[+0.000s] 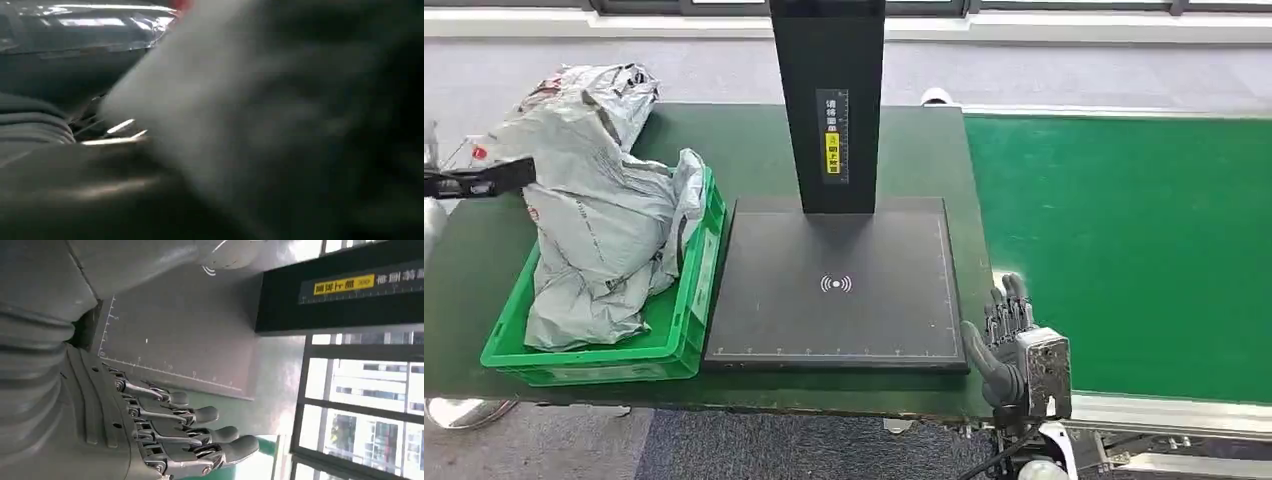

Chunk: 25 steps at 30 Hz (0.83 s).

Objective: Moved the parcel from conveyor to table for the left to box.

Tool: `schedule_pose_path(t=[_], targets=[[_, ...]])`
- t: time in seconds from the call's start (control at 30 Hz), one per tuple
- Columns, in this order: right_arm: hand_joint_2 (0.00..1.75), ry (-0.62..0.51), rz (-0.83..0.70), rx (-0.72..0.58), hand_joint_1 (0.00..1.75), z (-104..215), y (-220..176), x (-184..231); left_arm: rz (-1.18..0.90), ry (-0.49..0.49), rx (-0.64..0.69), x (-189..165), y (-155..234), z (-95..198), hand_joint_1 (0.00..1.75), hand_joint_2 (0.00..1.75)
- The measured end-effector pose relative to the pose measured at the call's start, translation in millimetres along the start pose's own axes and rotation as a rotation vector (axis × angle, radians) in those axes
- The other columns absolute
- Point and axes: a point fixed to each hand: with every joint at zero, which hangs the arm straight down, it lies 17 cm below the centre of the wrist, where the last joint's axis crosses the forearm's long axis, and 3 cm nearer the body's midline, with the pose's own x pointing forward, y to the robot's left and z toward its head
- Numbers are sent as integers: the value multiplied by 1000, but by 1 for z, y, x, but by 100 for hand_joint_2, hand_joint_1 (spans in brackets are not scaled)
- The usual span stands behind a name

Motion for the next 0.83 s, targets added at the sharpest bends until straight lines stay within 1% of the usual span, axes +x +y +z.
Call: schedule_pose_path(t=[0.07, 0.13, 0.3, 0.37, 0.53, 0.6, 0.63, 0.67, 0.7, 0.77, 0.8, 0.83], targets=[[175, -1, 0, 6, 0, 0, 1, 0, -26, -93, -116, -1, -27, 3, 0, 0], [175, 3, 0, 8, 0, 0, 2, -2, -6, -217, -211, 7, -43, 10, 0, 0], [175, 7, -3, 8, 0, 1, 1, -4, 128, -418, -337, 20, -45, 30, 0, 0], [175, 7, -2, 8, 0, 1, 1, -4, 142, -433, -346, 16, -42, 33, 0, 0], [175, 9, -2, 9, 0, 1, 0, -5, 152, -426, -339, 5, -37, 32, 0, 0], [175, 10, -3, 9, 0, 1, 0, -5, 172, -457, -352, 9, -37, 35, 0, 0], [175, 9, -4, 8, 0, 1, 0, -5, 190, -488, -367, 11, -37, 39, 0, 0], [175, 8, -5, 7, 0, 0, 0, -5, 215, -539, -386, 17, -36, 46, 0, 0], [175, 9, -5, 6, 0, -1, 0, -5, 260, -619, -406, 27, -32, 56, 0, 0], [175, 9, -6, 6, 0, -2, -1, -5, 334, -732, -434, 37, -20, 74, 0, 0], [175, 10, -7, 6, 0, -2, 0, -5, 364, -772, -439, 40, -14, 81, 0, 0], [175, 11, -9, 6, 0, -3, 0, -6, 391, -808, -413, 39, -1, 86, 0, 0]])
